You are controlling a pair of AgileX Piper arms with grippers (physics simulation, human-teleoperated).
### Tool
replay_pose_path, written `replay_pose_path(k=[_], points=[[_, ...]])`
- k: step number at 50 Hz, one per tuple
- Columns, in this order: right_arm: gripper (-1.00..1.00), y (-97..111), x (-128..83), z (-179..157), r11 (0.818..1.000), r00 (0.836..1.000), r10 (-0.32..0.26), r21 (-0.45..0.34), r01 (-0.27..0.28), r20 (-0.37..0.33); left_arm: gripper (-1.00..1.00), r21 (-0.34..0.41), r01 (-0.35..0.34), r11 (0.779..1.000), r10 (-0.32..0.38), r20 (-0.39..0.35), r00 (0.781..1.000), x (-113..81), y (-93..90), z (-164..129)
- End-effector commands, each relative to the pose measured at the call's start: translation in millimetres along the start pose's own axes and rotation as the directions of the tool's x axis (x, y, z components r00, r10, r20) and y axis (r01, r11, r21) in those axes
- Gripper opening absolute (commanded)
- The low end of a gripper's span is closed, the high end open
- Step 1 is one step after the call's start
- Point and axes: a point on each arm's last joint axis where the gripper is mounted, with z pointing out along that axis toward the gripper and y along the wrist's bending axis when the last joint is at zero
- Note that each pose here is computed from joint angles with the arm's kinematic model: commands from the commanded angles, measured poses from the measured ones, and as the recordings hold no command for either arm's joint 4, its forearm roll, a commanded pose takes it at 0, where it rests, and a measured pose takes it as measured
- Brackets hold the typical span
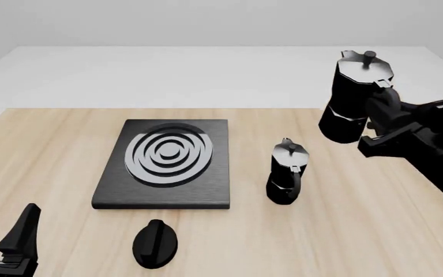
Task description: Put the right moka pot on the stove.
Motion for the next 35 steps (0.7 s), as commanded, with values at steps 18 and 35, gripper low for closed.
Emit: replay_pose_path(k=[18, 35], points=[[-1.00, 61.9, -26.8, 73.7, 0.972, 0.998, 0.024, -0.234, -0.009, 0.064, 1.00, 0.000, 0.000, 1.000, 0.000, 0.000, 1.000, 0.0, 0.0, 0.0], [-1.00, 104.9, -11.5, 123.1, 0.947, 0.998, 0.048, -0.321, -0.031, 0.048, 1.00, 0.000, 0.000, 1.000, 0.000, 0.000, 1.000, 0.0, 0.0, 0.0]])
